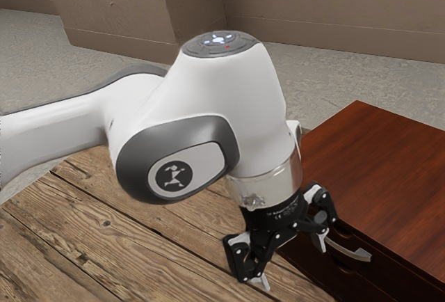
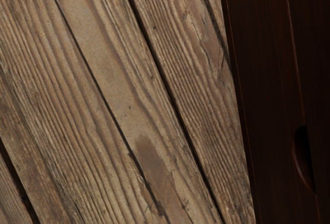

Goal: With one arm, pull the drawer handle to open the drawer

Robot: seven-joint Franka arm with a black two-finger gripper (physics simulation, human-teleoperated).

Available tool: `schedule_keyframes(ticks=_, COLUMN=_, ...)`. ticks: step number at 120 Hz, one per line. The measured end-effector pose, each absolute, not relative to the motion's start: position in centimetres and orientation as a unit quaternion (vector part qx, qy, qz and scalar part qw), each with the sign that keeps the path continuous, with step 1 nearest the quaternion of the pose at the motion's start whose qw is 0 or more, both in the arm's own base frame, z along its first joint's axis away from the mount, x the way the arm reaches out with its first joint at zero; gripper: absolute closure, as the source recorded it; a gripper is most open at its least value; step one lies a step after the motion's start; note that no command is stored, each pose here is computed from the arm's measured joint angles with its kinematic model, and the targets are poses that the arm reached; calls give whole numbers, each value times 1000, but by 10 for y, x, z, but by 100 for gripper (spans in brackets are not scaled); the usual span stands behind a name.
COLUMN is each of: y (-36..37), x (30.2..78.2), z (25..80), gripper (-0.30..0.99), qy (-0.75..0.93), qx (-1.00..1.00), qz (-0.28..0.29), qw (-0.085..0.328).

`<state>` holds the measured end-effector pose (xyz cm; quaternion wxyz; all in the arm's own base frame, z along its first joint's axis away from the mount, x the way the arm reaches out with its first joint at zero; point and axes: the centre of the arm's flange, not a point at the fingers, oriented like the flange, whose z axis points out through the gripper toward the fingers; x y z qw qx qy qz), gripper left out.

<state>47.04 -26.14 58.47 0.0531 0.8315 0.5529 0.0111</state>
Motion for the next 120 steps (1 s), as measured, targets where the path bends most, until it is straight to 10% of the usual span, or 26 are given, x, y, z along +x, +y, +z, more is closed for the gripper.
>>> schedule_keyframes(ticks=120, y=-258, x=497, z=575, gripper=0, qy=578, qx=813, qz=23, qw=61)
